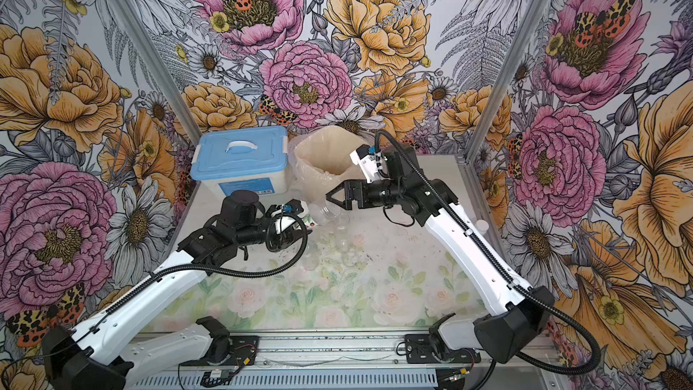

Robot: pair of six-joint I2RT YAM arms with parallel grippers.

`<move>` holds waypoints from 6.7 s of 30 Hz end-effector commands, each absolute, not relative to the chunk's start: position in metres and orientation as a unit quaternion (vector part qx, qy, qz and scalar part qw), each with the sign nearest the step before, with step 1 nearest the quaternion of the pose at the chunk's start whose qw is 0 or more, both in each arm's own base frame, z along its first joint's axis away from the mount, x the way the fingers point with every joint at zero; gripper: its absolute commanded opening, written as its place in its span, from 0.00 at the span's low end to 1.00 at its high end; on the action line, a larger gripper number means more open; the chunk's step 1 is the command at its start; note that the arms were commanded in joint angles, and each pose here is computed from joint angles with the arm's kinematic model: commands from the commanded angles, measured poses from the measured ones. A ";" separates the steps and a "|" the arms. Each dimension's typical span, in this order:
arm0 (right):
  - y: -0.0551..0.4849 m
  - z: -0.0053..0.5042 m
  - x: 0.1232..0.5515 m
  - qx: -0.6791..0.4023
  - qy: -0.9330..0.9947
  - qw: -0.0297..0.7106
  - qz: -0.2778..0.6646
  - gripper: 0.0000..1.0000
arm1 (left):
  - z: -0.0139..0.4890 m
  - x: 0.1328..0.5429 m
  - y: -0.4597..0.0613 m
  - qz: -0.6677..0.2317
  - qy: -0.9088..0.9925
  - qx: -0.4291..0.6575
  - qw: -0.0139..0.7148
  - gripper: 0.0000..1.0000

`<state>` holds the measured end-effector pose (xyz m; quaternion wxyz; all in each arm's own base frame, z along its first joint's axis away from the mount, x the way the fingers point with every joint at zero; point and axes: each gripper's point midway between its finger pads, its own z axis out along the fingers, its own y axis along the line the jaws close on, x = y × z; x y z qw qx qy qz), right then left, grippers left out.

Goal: Empty the moldy dried flower tea in the jars
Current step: Unscrew the lid from the jar, then place the lid at the center of the board.

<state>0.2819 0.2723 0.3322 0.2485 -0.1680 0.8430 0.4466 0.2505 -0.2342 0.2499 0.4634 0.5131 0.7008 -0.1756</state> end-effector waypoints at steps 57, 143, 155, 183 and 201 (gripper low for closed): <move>0.282 0.302 0.235 -0.589 0.644 0.395 0.287 0.28 | 0.256 0.221 -0.250 -0.299 0.659 0.534 0.438 0.54; 0.120 0.090 0.349 -0.207 0.943 0.257 0.049 0.30 | 0.295 0.235 -0.227 -0.232 0.636 0.482 0.556 0.54; 0.109 0.058 0.359 -0.190 0.958 0.213 0.029 0.32 | 0.294 0.235 -0.226 -0.232 0.636 0.482 0.556 0.54; 0.116 0.045 0.362 -0.176 0.964 0.193 0.053 0.73 | 0.292 0.236 -0.226 -0.231 0.639 0.482 0.553 0.54; 0.135 0.169 0.352 -0.171 0.914 0.343 0.134 0.77 | 0.301 0.239 -0.228 -0.242 0.636 0.466 0.565 0.54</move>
